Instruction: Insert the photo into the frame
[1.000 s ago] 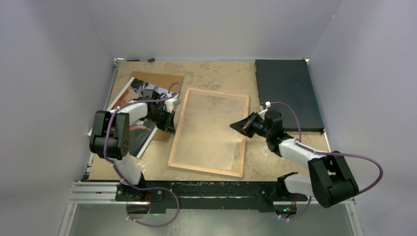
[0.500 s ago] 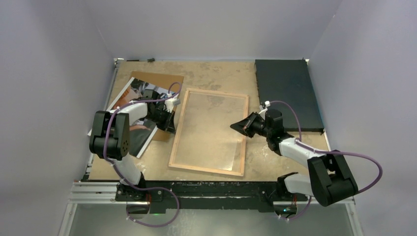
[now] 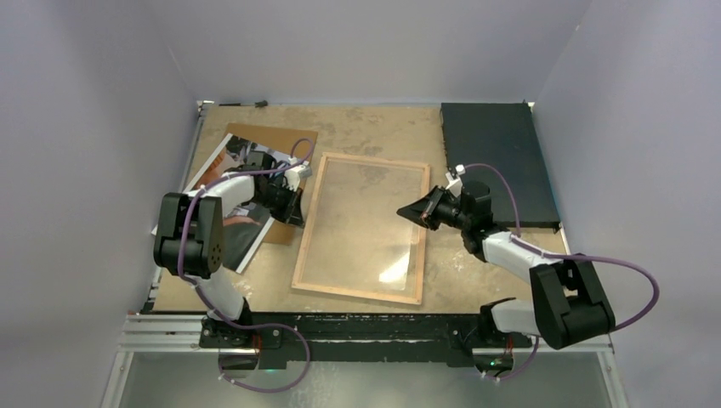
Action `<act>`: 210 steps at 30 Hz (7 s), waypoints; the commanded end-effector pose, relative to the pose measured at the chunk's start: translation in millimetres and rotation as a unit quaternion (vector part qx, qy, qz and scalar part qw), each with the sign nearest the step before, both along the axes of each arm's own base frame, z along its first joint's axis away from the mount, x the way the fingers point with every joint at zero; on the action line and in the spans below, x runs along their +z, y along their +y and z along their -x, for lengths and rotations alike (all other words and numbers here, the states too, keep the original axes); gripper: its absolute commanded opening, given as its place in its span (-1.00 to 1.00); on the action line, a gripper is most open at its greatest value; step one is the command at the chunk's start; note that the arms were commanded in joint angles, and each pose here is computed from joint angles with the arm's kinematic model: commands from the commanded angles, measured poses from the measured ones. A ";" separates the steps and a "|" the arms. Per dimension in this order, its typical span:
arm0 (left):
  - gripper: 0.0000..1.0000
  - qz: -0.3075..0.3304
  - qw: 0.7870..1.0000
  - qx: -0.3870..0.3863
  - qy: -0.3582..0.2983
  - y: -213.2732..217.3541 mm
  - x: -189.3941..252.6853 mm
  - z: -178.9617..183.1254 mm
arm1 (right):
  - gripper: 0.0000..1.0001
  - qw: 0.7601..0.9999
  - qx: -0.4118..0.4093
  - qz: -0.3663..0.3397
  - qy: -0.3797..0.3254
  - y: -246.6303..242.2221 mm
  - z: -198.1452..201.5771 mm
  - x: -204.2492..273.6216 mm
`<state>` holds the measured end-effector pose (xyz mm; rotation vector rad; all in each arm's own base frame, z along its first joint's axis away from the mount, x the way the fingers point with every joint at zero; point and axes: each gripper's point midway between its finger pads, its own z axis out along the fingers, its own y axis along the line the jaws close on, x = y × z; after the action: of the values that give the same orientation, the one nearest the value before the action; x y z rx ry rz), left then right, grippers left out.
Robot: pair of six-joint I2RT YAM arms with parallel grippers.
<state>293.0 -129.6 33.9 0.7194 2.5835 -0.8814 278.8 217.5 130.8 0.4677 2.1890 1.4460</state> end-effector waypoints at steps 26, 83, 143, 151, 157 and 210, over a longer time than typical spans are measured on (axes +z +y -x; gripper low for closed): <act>-1.00 0.001 1.000 -0.009 -0.018 -3.2 2.2 -8.4 | -1.00 0.992 0.051 0.034 -0.108 6.4 -21.8 31.9; -1.00 0.004 1.000 -0.015 -0.014 -5.5 4.3 -2.3 | -1.00 0.993 0.058 0.043 -0.096 -0.4 -25.7 -10.8; -1.00 0.001 0.999 -0.034 -0.024 -9.1 8.5 3.5 | -0.51 0.989 -0.013 0.144 -0.019 -8.0 -34.0 -53.7; -1.00 0.004 0.999 -0.033 -0.026 -10.4 9.5 2.3 | 0.08 0.979 -0.030 0.200 -0.023 -18.5 -44.3 -47.4; -1.00 0.005 0.999 -0.034 -0.026 -10.3 10.0 2.7 | 0.38 0.969 -0.031 0.245 -0.016 -18.4 -47.2 -50.6; -1.00 0.018 0.999 -0.037 -0.023 -14.0 14.8 4.9 | 0.78 0.882 0.002 0.471 0.005 -17.3 -50.6 -68.9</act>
<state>290.3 -133.3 36.1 0.7757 2.5692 -0.8677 319.3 196.0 48.8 0.1444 2.5943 0.2801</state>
